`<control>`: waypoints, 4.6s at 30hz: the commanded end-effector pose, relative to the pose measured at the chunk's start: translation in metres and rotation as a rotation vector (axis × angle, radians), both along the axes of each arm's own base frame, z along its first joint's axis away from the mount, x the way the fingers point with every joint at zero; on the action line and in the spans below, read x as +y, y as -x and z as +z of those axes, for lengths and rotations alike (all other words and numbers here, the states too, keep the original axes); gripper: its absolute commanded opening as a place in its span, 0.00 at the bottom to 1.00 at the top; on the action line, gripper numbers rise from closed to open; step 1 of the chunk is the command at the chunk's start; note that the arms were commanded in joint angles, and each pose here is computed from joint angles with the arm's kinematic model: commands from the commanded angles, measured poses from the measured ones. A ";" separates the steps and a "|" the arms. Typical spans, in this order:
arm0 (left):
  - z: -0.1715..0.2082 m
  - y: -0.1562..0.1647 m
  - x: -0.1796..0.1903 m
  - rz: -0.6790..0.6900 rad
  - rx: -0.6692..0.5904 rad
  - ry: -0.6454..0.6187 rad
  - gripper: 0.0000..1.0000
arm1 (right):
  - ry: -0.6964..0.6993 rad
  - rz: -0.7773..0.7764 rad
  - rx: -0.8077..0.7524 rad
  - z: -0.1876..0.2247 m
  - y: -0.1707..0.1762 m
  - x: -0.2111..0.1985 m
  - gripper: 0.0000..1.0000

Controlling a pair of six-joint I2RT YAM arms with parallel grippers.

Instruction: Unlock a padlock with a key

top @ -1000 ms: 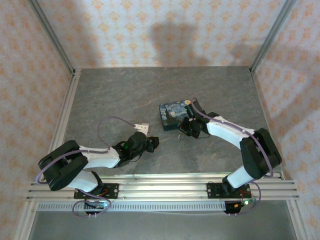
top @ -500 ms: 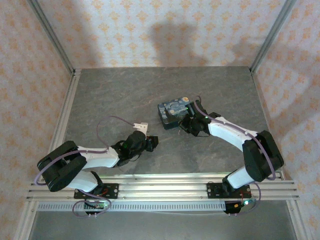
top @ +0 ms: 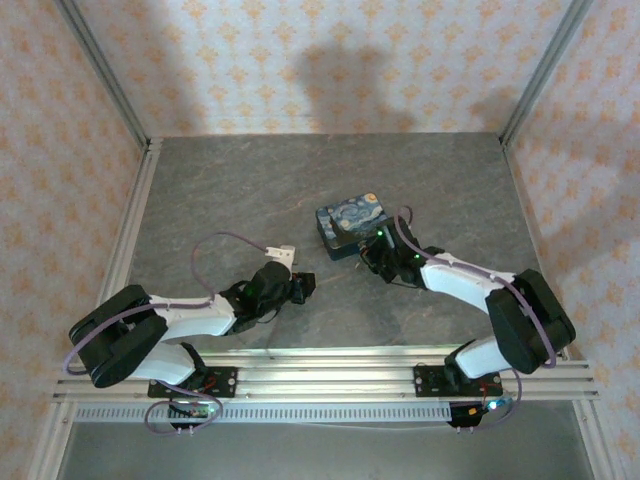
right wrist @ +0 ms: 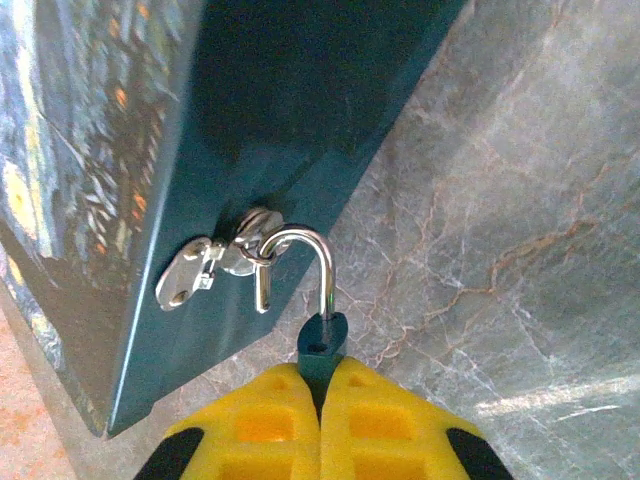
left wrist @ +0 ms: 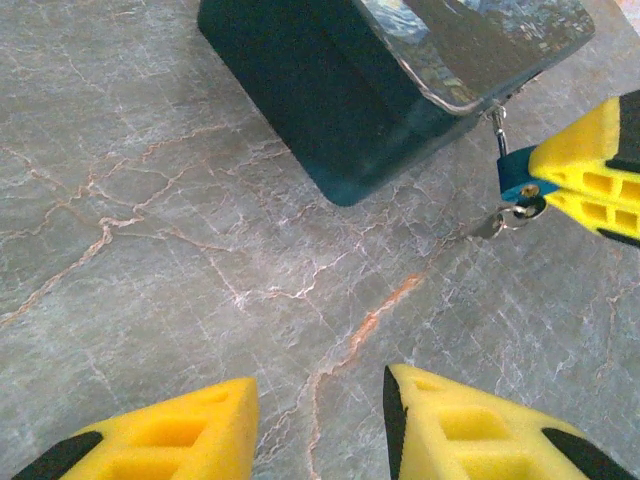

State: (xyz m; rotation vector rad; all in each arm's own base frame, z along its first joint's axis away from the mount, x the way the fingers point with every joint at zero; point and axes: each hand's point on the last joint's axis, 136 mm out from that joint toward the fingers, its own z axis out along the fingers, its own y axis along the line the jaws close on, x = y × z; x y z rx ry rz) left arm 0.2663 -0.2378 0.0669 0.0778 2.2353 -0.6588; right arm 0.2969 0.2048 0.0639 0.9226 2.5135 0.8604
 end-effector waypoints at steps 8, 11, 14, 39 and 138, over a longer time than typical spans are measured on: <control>0.007 -0.001 0.006 0.012 -0.012 -0.011 0.38 | -0.061 -0.129 -0.129 0.019 0.001 0.033 0.00; 0.009 -0.001 0.008 0.016 -0.017 -0.018 0.38 | -0.070 -0.151 -0.153 0.021 0.000 0.043 0.00; 0.010 0.000 0.013 0.026 -0.022 -0.024 0.38 | -0.076 -0.188 -0.174 0.021 -0.001 0.047 0.00; 0.025 0.005 0.031 0.057 -0.054 -0.056 0.40 | -0.079 -0.470 -0.316 0.030 -0.019 0.044 0.00; 0.080 -0.013 0.132 0.207 0.114 -0.419 1.00 | 0.411 0.756 -0.141 0.032 0.072 0.026 0.69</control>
